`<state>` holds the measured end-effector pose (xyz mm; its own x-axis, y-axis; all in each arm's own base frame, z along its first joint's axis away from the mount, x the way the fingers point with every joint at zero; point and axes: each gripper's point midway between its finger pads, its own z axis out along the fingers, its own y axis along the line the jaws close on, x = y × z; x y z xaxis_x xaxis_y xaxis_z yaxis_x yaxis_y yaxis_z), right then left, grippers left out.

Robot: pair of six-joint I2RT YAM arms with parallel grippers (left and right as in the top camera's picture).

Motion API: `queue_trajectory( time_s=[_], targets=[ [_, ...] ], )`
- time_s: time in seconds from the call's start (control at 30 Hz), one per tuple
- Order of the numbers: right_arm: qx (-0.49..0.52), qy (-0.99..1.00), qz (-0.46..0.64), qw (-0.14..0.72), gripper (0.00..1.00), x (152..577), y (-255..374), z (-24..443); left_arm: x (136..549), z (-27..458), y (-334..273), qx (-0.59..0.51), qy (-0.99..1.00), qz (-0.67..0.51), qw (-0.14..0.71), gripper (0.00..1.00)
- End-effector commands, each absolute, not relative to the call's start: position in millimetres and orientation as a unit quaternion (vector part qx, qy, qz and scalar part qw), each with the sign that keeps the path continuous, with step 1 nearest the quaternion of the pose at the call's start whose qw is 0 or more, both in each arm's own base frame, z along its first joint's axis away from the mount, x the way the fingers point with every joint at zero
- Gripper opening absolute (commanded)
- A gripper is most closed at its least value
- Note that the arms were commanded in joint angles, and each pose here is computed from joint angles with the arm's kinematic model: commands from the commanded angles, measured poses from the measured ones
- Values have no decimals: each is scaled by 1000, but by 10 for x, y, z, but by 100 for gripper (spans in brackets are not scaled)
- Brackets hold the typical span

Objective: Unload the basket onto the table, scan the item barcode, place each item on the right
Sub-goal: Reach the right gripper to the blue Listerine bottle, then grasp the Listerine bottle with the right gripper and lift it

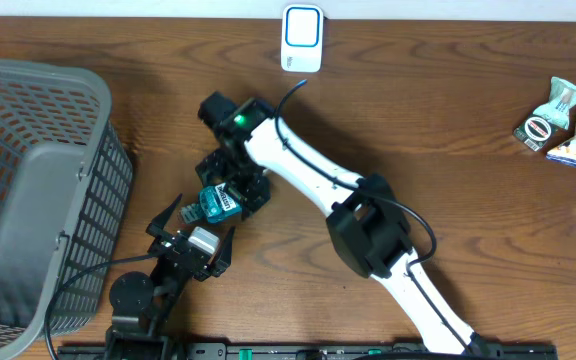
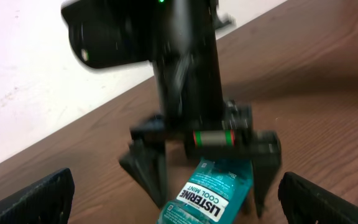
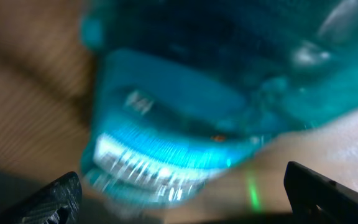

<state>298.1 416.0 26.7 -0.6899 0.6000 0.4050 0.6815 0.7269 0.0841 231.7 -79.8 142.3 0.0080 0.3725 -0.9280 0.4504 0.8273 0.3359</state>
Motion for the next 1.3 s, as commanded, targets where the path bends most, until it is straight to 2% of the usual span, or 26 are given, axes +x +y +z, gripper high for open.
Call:
queue_trajectory(
  time_s=[0.0, 0.1, 0.17, 0.33, 0.37, 0.43, 0.5, 0.6, 0.67, 0.7, 0.73, 0.8, 0.93, 1.03, 1.1, 1.2, 1.27],
  targets=[
    [-392, -911, -62, 115, 98, 3068, 3926, 110, 2289, 1254, -837, 302, 714, -42, 630, 98],
    [-396, -916, -24, 64, 99, 3179, 3693, 65, 2289, 1255, -837, 302, 714, -42, 631, 98],
    [-371, -928, -10, 35, 93, 3271, 3577, 53, 2289, 1254, -837, 302, 714, -42, 630, 98],
    [-195, -981, 25, -11, 82, 3509, 3271, 52, 2289, 1254, -837, 302, 714, -42, 630, 98],
    [-164, -985, 39, -18, 77, 3553, 3181, 56, 2289, 1254, -837, 302, 714, -42, 630, 98],
    [-125, -988, 80, -37, 68, 3652, 2947, 77, 2289, 1255, -837, 302, 714, -42, 631, 98],
    [-101, -986, 123, -57, 64, 3751, 2721, 116, 2289, 1254, -837, 302, 714, -42, 630, 98],
    [-65, -982, 166, -64, 66, 3874, 2436, 166, 2289, 1254, -837, 302, 714, -42, 630, 98],
    [-50, -985, 155, -53, 78, 3909, 2398, 190, 2289, 1255, -837, 302, 714, -42, 631, 98],
    [-55, -988, 138, -42, 92, 3902, 2416, 227, 2289, 1254, -837, 302, 714, -42, 630, 98],
    [-63, -991, 114, -27, 99, 3877, 2462, 269, 2289, 1254, -837, 302, 714, -42, 630, 98],
    [-97, -994, 40, 6, 99, 3824, 2647, 406, 2289, 1255, -837, 302, 714, -42, 631, 98],
    [-269, -950, -93, 126, 99, 3570, 3069, 714, 2289, 1255, -837, 302, 714, -42, 631, 98],
    [-366, -895, -133, 216, 99, 3395, 3338, 856, 2289, 1254, -837, 302, 714, -42, 630, 98],
    [-397, -875, -132, 244, 98, 3306, 3430, 886, 2289, 1254, -837, 302, 714, -42, 630, 98],
    [-401, -869, -128, 259, 91, 3166, 3567, 908, 2289, 1254, -837, 302, 714, -42, 630, 98],
    [-407, -868, -115, 261, 81, 3049, 3662, 898, 2289, 1254, -837, 302, 714, -42, 630, 98]
  ],
)
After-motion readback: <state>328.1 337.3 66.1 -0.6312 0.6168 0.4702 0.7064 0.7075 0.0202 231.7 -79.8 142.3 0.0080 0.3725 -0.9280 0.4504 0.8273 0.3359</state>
